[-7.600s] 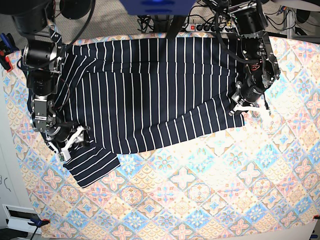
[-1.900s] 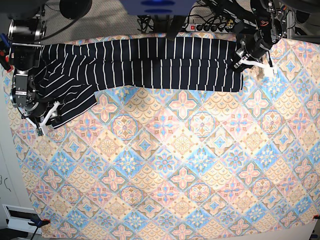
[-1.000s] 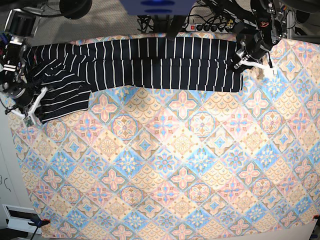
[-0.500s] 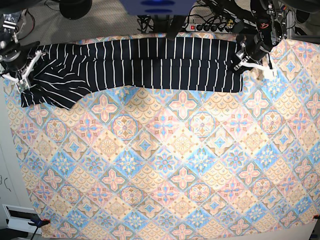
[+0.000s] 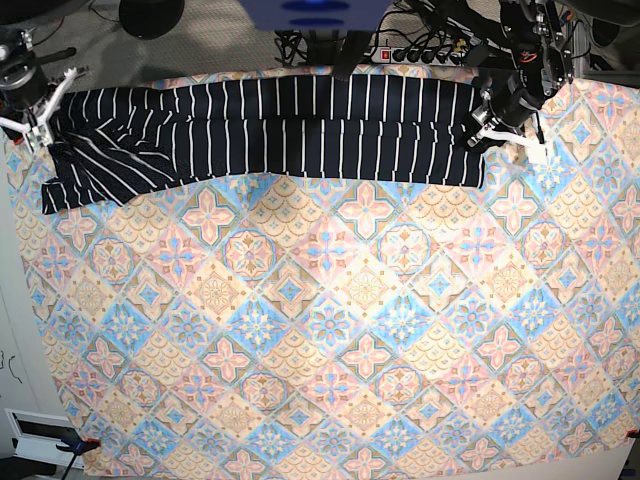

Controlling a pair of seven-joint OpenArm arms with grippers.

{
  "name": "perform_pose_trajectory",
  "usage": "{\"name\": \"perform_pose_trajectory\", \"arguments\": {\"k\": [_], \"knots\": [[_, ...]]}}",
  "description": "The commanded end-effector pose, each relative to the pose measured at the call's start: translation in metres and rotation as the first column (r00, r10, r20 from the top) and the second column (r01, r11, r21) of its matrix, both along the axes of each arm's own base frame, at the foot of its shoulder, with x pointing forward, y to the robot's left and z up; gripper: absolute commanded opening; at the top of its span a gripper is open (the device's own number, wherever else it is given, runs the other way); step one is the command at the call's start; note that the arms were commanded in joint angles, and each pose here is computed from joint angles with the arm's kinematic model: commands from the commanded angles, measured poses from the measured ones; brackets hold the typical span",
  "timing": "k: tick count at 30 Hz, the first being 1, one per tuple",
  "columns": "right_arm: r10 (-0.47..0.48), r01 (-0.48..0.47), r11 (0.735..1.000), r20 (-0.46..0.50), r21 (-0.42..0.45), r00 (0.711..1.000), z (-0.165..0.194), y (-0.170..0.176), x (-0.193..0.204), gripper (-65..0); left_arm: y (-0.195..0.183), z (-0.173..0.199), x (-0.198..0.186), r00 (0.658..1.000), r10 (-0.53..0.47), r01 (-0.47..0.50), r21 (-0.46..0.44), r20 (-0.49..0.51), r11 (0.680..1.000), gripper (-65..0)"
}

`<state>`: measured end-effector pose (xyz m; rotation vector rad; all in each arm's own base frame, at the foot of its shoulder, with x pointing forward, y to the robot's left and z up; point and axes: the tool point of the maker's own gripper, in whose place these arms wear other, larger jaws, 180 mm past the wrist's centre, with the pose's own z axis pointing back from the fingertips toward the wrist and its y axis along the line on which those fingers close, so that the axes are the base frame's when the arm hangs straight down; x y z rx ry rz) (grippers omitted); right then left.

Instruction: Fold the T-shirt properly

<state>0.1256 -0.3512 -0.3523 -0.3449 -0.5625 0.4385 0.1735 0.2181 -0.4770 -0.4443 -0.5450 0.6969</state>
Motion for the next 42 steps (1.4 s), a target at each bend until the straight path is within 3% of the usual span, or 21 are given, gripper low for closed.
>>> {"name": "perform_pose_trajectory", "arguments": {"k": [1,11,16,19,23,28,33,42], "knots": [[0.012,-0.012,1.0,0.034,-0.01,0.999,0.01,-0.002,0.006,-64.8,0.008,-0.003,-0.003,1.0,0.009,-0.008,0.036,-0.024,0.999,-65.0],[-0.023,0.022,1.0,0.024,0.02,0.999,-0.001,0.001,0.001,-64.8,0.008,-0.003,-0.002,1.0,0.009,-0.008,0.036,-0.023,0.999,-65.0],[-0.05,0.043,0.997,0.139,0.057,0.989,0.009,0.007,0.033,-64.5,0.007,-0.003,-0.003,1.0,0.008,-0.007,0.035,-0.025,0.999,-65.0],[-0.055,0.043,0.997,0.195,0.065,0.979,0.017,0.008,0.056,-59.9,0.007,-0.003,-0.004,1.0,0.008,-0.007,0.035,-0.027,0.999,-65.0],[-0.076,0.056,0.995,0.254,0.084,0.964,0.024,0.003,0.08,-47.2,0.007,-0.004,-0.005,1.0,0.008,-0.007,0.035,-0.03,0.999,-65.0],[-0.076,0.058,0.994,0.202,0.094,0.976,0.007,-0.007,0.081,-39.2,0.007,-0.004,-0.006,0.999,0.008,-0.007,0.035,-0.032,0.999,-65.0],[-0.071,0.054,0.992,0.155,0.111,0.985,-0.009,-0.01,0.078,-39.5,0.007,-0.004,-0.006,0.999,0.008,-0.007,0.035,-0.032,0.999,-65.0],[-0.057,0.035,0.991,0.179,0.127,0.982,-0.007,-0.003,0.093,-39.5,0.007,-0.004,-0.005,1.0,0.008,-0.007,0.035,-0.03,0.999,-65.0]]}}
